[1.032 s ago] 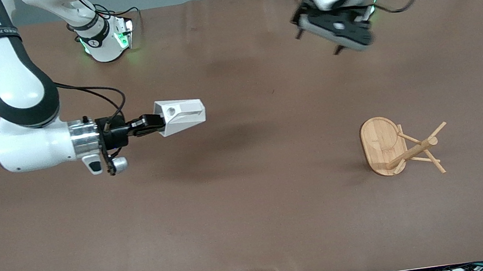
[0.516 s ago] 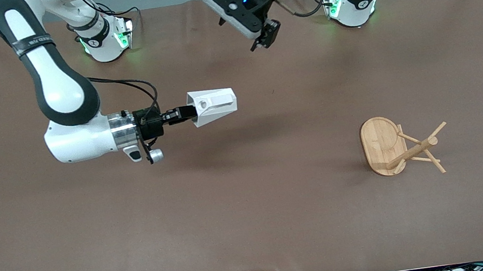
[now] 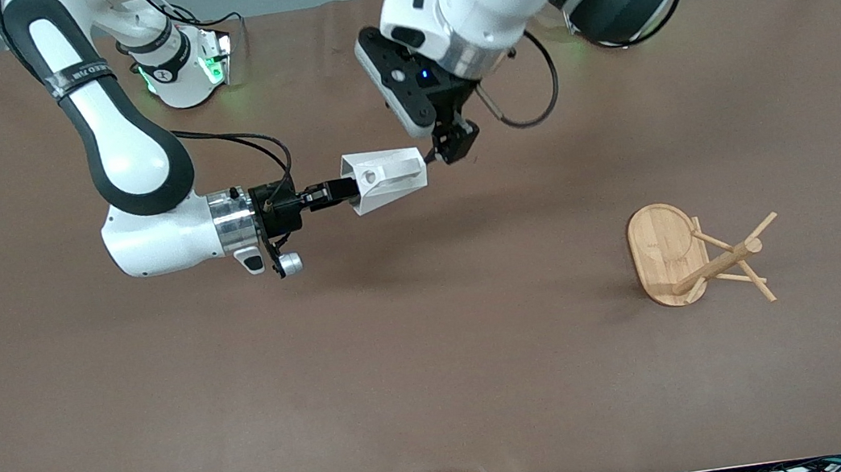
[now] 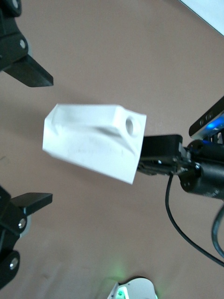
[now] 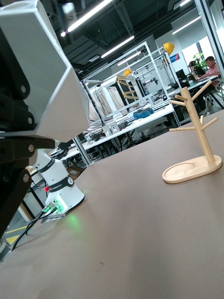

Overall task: Hang cup on rack
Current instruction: 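Bring the left gripper onto the cup held by the right gripper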

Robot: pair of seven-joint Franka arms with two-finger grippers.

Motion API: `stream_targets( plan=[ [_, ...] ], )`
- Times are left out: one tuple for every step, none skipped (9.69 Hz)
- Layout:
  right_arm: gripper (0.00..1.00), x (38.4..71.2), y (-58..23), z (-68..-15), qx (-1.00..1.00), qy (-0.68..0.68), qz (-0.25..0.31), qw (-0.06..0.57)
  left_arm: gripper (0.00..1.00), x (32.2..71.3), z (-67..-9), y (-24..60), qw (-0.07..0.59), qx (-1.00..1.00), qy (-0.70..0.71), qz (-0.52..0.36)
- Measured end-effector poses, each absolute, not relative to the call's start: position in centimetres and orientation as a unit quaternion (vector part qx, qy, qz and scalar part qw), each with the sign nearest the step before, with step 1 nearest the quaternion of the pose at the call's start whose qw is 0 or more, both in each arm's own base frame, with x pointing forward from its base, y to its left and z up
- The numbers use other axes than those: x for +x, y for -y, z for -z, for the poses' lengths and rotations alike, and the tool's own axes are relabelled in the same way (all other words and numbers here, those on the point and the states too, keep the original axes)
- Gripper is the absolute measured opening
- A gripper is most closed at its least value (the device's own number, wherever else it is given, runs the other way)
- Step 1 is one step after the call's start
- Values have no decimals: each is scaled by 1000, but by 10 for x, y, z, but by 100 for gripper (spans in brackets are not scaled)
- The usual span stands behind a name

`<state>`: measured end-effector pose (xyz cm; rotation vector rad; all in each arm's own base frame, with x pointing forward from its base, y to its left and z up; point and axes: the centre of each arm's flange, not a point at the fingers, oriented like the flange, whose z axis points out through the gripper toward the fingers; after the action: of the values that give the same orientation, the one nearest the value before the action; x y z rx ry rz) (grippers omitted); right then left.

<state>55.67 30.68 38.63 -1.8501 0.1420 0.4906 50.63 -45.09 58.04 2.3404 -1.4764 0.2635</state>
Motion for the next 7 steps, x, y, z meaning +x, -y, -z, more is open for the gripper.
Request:
stream_targets(
  plan=[
    [4, 556, -307, -386, -789, -61, -210, 574, 100, 512, -571, 450, 182, 824, 529, -89],
    [4, 556, -307, -386, -789, -60, -210, 574, 100, 514, -565, 452, 184, 822, 532, -85],
    [4, 556, -308, -387, -789, -60, -210, 574, 100, 515, -558, 453, 186, 819, 537, -80],
    [4, 556, -308, -387, -789, -60, -209, 574, 100, 517, -551, 455, 187, 816, 542, -76],
    [4, 556, -308, -388, -789, -59, -209, 574, 100, 519, -543, 457, 189, 807, 555, -72],
    [4, 556, -308, -388, -789, -59, -209, 574, 100, 521, -535, 458, 190, 799, 566, -69],
    [4, 555, -309, -391, -789, -57, -208, 575, 100, 522, -530, 460, 191, 794, 574, -67]
  ],
)
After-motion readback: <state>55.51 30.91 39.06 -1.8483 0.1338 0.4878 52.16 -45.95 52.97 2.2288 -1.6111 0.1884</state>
